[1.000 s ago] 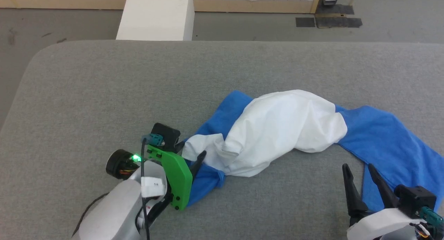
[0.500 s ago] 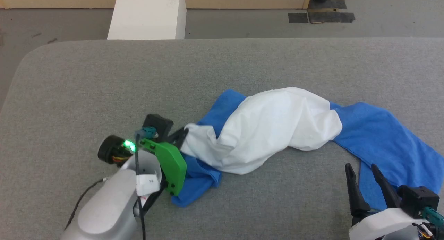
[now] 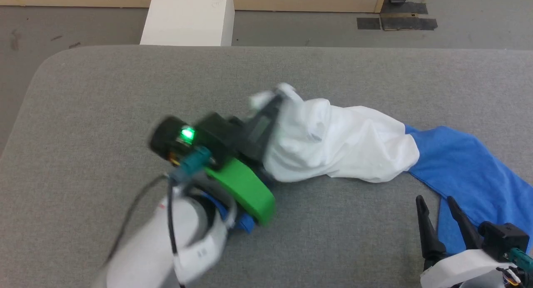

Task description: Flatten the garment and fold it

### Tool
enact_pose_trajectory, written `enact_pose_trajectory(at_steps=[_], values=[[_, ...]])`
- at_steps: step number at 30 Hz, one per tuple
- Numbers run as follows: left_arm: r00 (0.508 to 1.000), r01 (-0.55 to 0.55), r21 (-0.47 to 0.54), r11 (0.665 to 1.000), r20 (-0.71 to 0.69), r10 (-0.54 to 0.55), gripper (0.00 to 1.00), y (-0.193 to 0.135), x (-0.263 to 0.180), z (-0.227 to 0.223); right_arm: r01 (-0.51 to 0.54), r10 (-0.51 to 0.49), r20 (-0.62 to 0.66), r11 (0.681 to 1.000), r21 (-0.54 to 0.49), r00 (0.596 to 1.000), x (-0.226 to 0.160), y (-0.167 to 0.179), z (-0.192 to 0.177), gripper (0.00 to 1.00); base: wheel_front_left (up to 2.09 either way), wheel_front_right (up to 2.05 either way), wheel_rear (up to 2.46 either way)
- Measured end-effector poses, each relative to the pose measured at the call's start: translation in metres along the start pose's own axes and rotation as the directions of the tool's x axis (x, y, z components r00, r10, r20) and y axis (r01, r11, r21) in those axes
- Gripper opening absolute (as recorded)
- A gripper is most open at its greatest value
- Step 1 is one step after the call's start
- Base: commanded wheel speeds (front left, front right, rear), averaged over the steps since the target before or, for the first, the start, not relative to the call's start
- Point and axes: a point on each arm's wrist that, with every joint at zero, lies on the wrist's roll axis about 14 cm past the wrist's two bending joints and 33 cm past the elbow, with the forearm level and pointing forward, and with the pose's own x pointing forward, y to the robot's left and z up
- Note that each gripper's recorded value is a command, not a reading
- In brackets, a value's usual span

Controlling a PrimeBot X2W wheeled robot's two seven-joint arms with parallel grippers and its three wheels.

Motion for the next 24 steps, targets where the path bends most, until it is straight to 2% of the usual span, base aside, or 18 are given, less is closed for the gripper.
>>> enact_pose_trajectory(at_steps=[3,4,8,10,11,12,13,18,22,24], values=[[0.988,0.130,-0.086,0.988,-0.078,-0.136,0.00,-0.046,-0.015,-0.008,0.001,-0.001,0.000,1.000,0.000,1.000,0.000,0.000,0.000,1.00,0.00,0.00,0.00],[0.937,0.170,-0.149,0.974,-0.281,-0.207,0.00,-0.068,-0.047,-0.052,0.001,-0.001,-0.001,1.000,-0.001,1.000,0.002,-0.001,0.000,1.00,0.00,0.00,0.00],[0.831,0.129,-0.265,0.956,-0.496,-0.250,0.00,-0.082,-0.090,-0.111,-0.014,0.014,-0.012,1.000,0.000,1.000,0.005,0.004,-0.004,1.00,0.00,0.00,0.00],[0.772,0.113,-0.277,0.954,-0.580,-0.260,0.00,-0.086,-0.110,-0.139,-0.033,0.033,-0.020,0.999,0.000,0.999,0.007,0.010,-0.006,1.00,0.00,0.00,0.00],[0.758,0.092,-0.295,0.951,-0.599,-0.259,0.16,-0.086,-0.115,-0.147,-0.039,0.039,-0.021,0.999,0.001,0.999,0.007,0.012,-0.006,1.00,0.00,0.00,0.00],[0.744,0.086,-0.298,0.951,-0.616,-0.260,0.96,-0.088,-0.119,-0.153,-0.044,0.044,-0.023,0.999,0.001,0.999,0.008,0.014,-0.007,1.00,0.00,0.00,0.00],[0.740,0.087,-0.296,0.951,-0.620,-0.260,1.00,-0.089,-0.120,-0.157,-0.050,0.050,-0.024,0.999,0.001,0.998,0.009,0.016,-0.007,1.00,0.00,0.00,0.00],[0.801,0.064,-0.333,0.941,-0.545,-0.247,1.00,-0.088,-0.102,-0.138,-0.055,0.055,-0.019,0.999,-0.001,0.998,0.009,0.017,-0.005,1.00,0.00,0.00,0.00],[0.862,0.028,-0.369,0.929,-0.461,-0.209,1.00,-0.066,-0.088,-0.105,-0.047,0.047,-0.016,0.999,-0.002,0.999,0.007,0.015,-0.005,1.00,0.00,0.00,0.00],[0.896,-0.012,-0.340,0.940,-0.420,-0.141,1.00,-0.043,-0.081,-0.086,-0.043,0.043,-0.012,0.999,-0.001,0.999,0.005,0.014,-0.004,1.00,0.00,0.00,0.00]])
